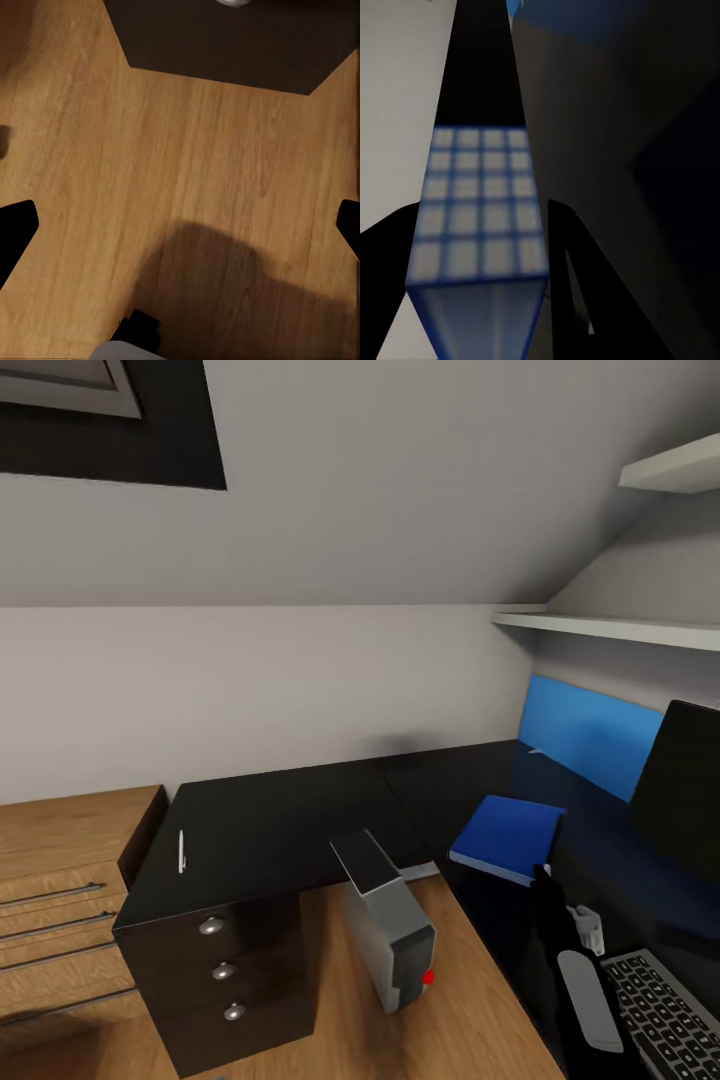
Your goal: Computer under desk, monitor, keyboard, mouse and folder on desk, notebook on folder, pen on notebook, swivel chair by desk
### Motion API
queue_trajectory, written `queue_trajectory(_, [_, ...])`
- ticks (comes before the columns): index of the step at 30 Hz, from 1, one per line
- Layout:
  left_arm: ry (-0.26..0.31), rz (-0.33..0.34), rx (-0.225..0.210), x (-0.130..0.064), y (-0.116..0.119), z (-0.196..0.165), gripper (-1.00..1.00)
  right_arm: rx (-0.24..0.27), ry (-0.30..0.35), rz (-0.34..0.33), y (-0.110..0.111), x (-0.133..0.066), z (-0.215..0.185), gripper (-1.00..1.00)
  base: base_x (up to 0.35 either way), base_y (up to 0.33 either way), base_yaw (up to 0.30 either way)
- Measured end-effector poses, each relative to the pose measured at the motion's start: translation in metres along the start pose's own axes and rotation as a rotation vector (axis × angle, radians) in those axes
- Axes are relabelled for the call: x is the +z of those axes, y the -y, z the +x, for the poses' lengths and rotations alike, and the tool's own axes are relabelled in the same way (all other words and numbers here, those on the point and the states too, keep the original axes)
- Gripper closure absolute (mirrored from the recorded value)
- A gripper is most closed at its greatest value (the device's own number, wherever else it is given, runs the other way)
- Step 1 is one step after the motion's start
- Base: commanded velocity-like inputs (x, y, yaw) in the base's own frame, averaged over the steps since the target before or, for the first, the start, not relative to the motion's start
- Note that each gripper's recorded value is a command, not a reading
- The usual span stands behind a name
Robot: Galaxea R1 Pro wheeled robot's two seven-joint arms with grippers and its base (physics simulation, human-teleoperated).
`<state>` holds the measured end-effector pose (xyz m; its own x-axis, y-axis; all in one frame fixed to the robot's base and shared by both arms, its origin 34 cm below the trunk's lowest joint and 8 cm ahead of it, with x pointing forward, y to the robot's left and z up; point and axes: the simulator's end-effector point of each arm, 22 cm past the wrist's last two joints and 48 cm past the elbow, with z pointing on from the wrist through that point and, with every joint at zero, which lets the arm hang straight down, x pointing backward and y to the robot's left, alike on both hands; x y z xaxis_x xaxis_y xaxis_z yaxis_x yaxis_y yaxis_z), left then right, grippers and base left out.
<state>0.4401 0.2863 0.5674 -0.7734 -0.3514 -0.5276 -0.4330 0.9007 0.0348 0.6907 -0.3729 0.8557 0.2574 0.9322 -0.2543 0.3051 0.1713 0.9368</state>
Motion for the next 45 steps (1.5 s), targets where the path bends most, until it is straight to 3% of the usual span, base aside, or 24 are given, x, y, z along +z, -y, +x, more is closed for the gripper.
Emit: queue_trajectory(45, [0.000,0.002,0.000,0.009,0.001,0.006,-1.00,-0.001,0.006,0.000,0.011,0.003,0.001,1.00,0.021,-0.006,0.000])
